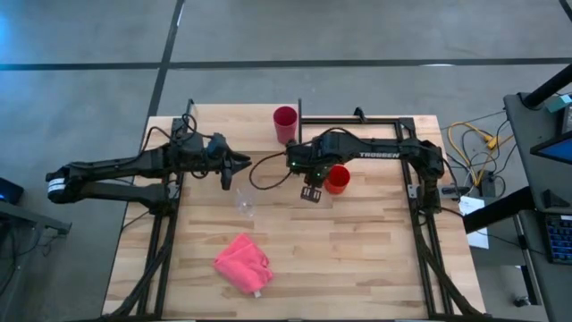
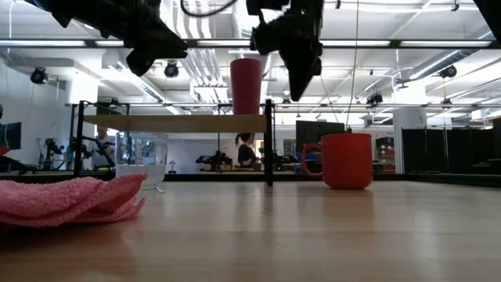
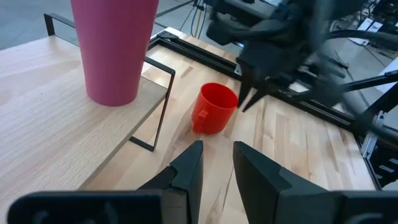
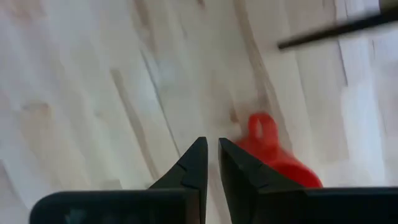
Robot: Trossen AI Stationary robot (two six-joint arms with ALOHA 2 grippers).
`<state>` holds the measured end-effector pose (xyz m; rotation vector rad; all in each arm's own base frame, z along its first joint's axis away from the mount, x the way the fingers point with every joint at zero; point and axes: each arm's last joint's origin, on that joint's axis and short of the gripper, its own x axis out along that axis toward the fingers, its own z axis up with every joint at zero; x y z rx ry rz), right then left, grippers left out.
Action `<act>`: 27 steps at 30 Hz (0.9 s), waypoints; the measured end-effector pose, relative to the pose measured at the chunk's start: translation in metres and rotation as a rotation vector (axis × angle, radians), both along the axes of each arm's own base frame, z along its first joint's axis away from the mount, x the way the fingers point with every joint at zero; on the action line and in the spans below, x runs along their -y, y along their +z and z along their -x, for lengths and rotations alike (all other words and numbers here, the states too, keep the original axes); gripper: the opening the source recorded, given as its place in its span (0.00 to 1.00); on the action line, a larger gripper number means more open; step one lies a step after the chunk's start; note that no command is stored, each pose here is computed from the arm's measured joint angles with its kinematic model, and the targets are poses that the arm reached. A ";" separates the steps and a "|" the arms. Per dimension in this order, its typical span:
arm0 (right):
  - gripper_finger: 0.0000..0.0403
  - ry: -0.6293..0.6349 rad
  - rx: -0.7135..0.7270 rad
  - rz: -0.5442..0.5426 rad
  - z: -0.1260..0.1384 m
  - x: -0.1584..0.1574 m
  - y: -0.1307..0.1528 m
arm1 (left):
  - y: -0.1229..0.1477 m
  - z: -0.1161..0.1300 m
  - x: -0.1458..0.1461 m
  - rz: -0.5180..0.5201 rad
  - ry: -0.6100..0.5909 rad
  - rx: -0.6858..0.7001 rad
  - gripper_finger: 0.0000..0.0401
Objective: Stack small to large cups/mugs on shelf
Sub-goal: Put the orange mug on the shelf
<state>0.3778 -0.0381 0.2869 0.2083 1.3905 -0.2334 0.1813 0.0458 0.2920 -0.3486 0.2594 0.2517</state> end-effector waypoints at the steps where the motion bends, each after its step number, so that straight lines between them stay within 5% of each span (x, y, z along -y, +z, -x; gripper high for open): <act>1: 0.08 -0.012 -0.023 -0.002 0.002 0.003 -0.003 | 0.000 0.000 0.000 0.000 0.000 0.000 0.19; 11: 0.08 -0.188 -0.283 -0.060 0.030 0.028 -0.028 | 0.000 0.000 0.000 0.000 0.000 0.002 0.19; 27: 0.08 -0.197 -0.270 -0.087 0.027 0.018 -0.040 | 0.000 0.000 0.000 0.000 0.000 0.002 0.19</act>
